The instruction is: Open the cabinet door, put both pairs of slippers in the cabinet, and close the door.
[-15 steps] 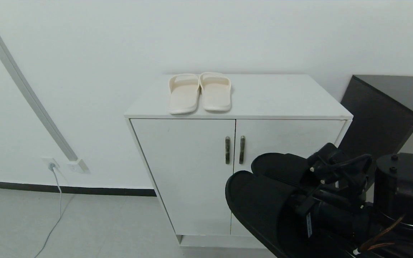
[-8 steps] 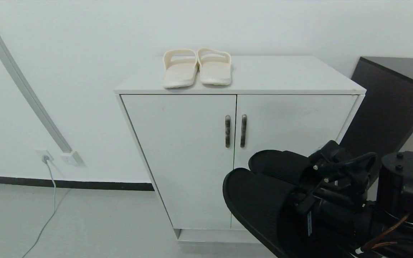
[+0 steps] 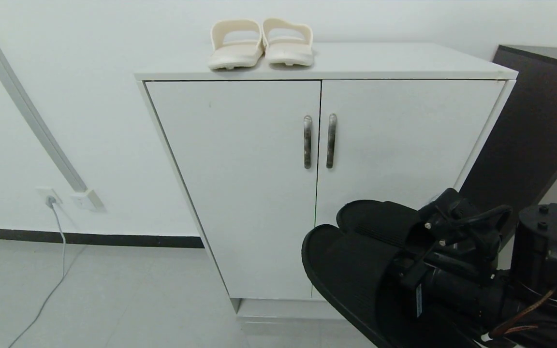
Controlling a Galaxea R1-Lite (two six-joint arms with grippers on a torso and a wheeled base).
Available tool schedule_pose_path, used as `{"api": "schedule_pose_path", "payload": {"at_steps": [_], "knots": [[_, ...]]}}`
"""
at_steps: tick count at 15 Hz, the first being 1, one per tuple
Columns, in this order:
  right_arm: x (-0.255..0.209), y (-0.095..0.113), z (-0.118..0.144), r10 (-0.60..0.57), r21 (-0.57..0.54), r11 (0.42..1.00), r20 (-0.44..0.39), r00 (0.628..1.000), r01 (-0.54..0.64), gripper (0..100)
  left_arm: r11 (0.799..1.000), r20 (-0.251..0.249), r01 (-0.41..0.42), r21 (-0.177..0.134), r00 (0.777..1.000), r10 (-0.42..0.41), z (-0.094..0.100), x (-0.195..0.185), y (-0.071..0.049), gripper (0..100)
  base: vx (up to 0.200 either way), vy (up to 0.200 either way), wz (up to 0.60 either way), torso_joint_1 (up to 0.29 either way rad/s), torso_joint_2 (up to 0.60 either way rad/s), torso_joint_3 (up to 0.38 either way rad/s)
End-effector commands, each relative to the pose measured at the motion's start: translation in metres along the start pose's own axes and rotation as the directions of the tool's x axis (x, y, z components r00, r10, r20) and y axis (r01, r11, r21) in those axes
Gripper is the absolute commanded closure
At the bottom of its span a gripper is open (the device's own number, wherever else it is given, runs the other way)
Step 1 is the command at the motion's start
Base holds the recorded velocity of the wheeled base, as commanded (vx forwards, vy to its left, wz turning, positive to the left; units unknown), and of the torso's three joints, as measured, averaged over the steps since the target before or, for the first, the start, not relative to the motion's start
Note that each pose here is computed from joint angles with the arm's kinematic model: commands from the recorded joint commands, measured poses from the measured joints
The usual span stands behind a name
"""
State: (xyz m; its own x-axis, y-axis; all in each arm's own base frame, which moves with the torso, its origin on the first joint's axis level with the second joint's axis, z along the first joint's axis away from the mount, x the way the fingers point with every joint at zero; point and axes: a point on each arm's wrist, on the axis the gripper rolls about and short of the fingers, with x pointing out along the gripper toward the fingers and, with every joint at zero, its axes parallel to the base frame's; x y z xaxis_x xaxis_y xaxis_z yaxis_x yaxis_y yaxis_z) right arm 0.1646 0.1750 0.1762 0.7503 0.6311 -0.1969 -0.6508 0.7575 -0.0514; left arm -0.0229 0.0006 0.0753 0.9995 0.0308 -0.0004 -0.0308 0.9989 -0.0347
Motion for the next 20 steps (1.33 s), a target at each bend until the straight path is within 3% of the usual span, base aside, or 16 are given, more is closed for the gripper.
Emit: {"api": "schedule_pose_path", "payload": {"at_steps": [1,4,6,7,8,9,10,11,12,13,15,18,20], "knots": [[0.000,0.000,0.000,-0.001,0.000,1.000,0.003,1.000,0.001,100,1.000,0.001,-0.003,0.004,1.000,0.003,0.000,0.000,0.000,0,0.000,0.000,0.00,-0.032,0.44,0.393],[0.001,0.000,-0.004,0.001,0.001,1.000,-0.015,1.000,-0.001,100,0.999,-0.007,-0.001,0.032,1.000,0.002,0.001,0.001,0.000,0,0.000,0.000,0.00,-0.017,0.37,0.357],[0.006,0.000,-0.009,0.002,0.000,1.000,-0.036,0.999,-0.002,100,0.999,-0.057,0.017,0.038,0.998,-0.015,0.004,0.005,0.000,0,0.000,0.000,0.00,0.000,0.11,0.115],[0.007,0.001,-0.012,0.002,0.001,1.000,-0.050,0.999,-0.002,100,0.999,0.014,0.020,0.030,1.000,-0.021,0.023,0.002,-0.001,0,0.000,0.000,0.00,0.002,0.04,0.051],[0.007,0.001,-0.014,0.004,0.001,1.000,-0.057,0.998,-0.004,100,0.999,0.028,0.042,0.013,0.999,-0.043,0.045,0.002,-0.002,0,0.000,0.000,0.00,0.000,0.00,0.000],[0.007,0.001,-0.014,0.004,0.001,1.000,-0.057,0.998,-0.004,100,0.999,0.020,0.051,0.007,0.998,-0.051,0.051,0.003,-0.002,0,0.000,0.000,0.00,0.000,0.00,0.000],[0.010,0.001,-0.015,0.002,0.001,1.000,-0.057,0.998,-0.002,100,0.994,-0.032,0.106,-0.022,0.994,-0.106,0.063,0.012,-0.004,0,0.000,0.000,0.00,0.000,0.00,0.000],[0.010,0.001,-0.014,0.002,0.001,1.000,-0.041,0.999,-0.002,100,0.965,-0.092,0.238,-0.111,0.964,-0.249,0.072,0.023,-0.009,0,0.000,0.000,0.00,0.000,0.00,0.000],[0.009,0.001,-0.014,0.000,0.002,1.000,-0.039,0.999,0.000,100,0.940,-0.106,0.294,-0.173,0.943,-0.314,0.078,0.029,-0.011,0,0.000,0.000,0.00,0.000,0.00,0.000],[0.009,0.000,-0.013,-0.003,0.004,1.000,-0.035,0.999,0.003,100,0.899,-0.105,0.372,-0.231,0.909,-0.403,0.090,0.042,-0.014,0,0.000,0.000,0.00,0.000,0.00,0.000],[0.008,0.000,-0.016,-0.006,-0.012,1.000,-0.044,0.999,0.005,100,0.864,-0.081,0.450,-0.228,0.875,-0.477,0.106,0.067,-0.017,0,0.000,0.000,0.00,0.000,0.00,0.000],[0.007,0.000,-0.015,0.011,-0.010,1.000,-0.038,0.999,-0.011,100,0.795,-0.074,0.572,-0.201,0.801,-0.595,0.128,0.105,-0.025,0,0.000,0.000,0.00,0.000,0.00,0.000],[0.008,0.001,-0.014,0.047,-0.005,0.999,-0.017,0.999,-0.047,100,0.755,-0.080,0.625,-0.200,0.757,-0.648,0.145,0.126,-0.035,0,0.000,0.000,0.00,0.000,0.00,0.000]]}}
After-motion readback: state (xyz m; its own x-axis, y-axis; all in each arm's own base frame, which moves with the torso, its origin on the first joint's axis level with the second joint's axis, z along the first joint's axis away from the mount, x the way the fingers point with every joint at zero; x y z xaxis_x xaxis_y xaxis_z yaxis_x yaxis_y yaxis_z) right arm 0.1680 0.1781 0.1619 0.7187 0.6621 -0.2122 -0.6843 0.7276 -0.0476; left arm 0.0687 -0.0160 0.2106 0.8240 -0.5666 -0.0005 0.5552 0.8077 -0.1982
